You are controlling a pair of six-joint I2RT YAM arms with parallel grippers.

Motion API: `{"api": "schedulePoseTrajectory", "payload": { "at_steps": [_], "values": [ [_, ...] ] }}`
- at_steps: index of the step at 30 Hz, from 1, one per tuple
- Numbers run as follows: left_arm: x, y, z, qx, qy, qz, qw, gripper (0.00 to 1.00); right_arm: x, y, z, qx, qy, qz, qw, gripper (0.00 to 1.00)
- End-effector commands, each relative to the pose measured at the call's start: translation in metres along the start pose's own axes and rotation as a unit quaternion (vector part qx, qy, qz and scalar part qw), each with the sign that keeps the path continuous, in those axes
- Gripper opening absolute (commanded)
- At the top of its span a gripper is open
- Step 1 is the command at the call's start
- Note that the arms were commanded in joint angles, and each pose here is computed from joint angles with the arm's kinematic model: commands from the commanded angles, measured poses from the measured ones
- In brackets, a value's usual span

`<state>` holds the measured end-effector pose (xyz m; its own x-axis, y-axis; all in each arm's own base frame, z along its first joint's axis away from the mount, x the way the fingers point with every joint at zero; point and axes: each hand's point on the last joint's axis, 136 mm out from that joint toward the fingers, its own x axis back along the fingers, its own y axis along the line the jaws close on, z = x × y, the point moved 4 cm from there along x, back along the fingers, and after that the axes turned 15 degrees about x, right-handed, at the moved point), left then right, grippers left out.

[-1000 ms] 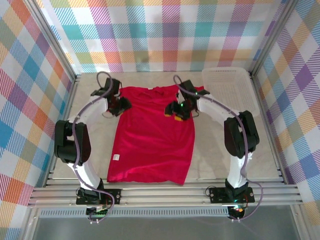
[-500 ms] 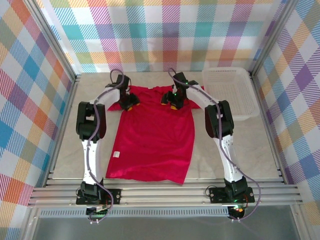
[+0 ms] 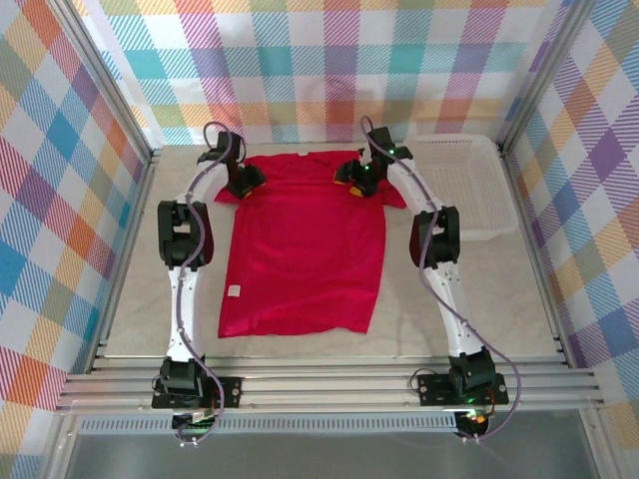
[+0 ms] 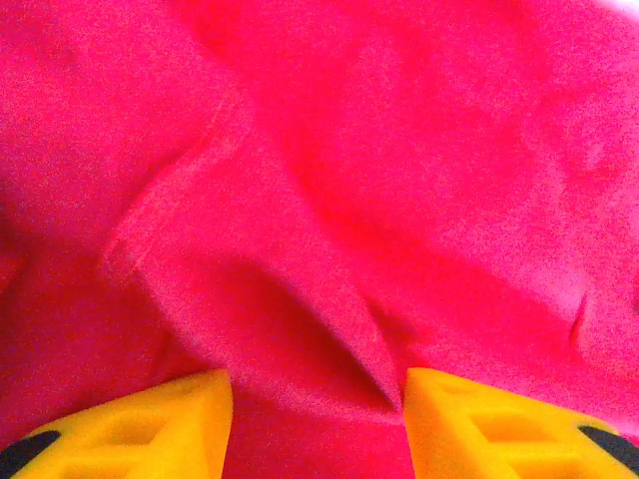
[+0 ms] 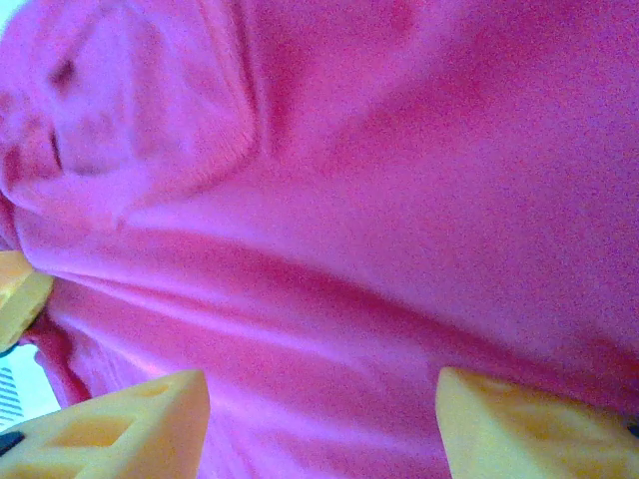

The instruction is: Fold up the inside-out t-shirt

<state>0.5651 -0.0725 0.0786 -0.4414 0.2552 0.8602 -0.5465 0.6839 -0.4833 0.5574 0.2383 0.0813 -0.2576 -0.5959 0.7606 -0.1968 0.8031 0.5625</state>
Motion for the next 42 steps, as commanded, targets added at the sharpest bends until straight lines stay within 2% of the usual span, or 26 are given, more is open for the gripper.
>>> {"api": "schedulePoseTrajectory", "payload": {
  "at_steps": [1,4,8,14,21,25,35,40,42],
  "values": [
    [0.082,-0.016,0.020,-0.034,-0.026,0.018,0.999,0.46,0.068,0.067,0.023,0.069,0.011,0.003,0.998,0.58],
    [0.123,-0.001,0.060,-0.048,-0.030,0.010,0.998,0.46,0.085,0.093,0.076,0.106,0.036,0.022,0.993,0.57],
    [0.157,0.043,0.111,-0.044,-0.051,-0.032,0.997,0.46,0.087,0.117,0.153,0.146,0.059,0.033,0.987,0.51],
    [0.170,0.113,0.161,0.004,-0.045,-0.058,0.997,0.46,0.078,0.124,0.252,0.212,0.114,0.085,0.967,0.44],
    [0.176,0.143,0.187,0.026,-0.047,-0.048,0.997,0.46,0.091,0.095,0.330,0.238,0.155,0.154,0.946,0.44],
    [0.174,0.148,0.192,0.031,-0.044,-0.046,0.998,0.46,0.088,0.084,0.353,0.234,0.166,0.156,0.945,0.45],
    [0.166,0.150,0.198,0.029,-0.033,-0.050,0.998,0.45,0.075,0.090,0.372,0.256,0.187,0.172,0.933,0.53],
    [0.165,0.151,0.199,0.026,-0.032,-0.053,0.998,0.45,0.068,0.083,0.378,0.254,0.197,0.186,0.929,0.43],
    [0.166,0.151,0.199,0.025,-0.033,-0.054,0.998,0.45,0.067,0.083,0.379,0.256,0.198,0.186,0.928,0.36]
  ]
}}
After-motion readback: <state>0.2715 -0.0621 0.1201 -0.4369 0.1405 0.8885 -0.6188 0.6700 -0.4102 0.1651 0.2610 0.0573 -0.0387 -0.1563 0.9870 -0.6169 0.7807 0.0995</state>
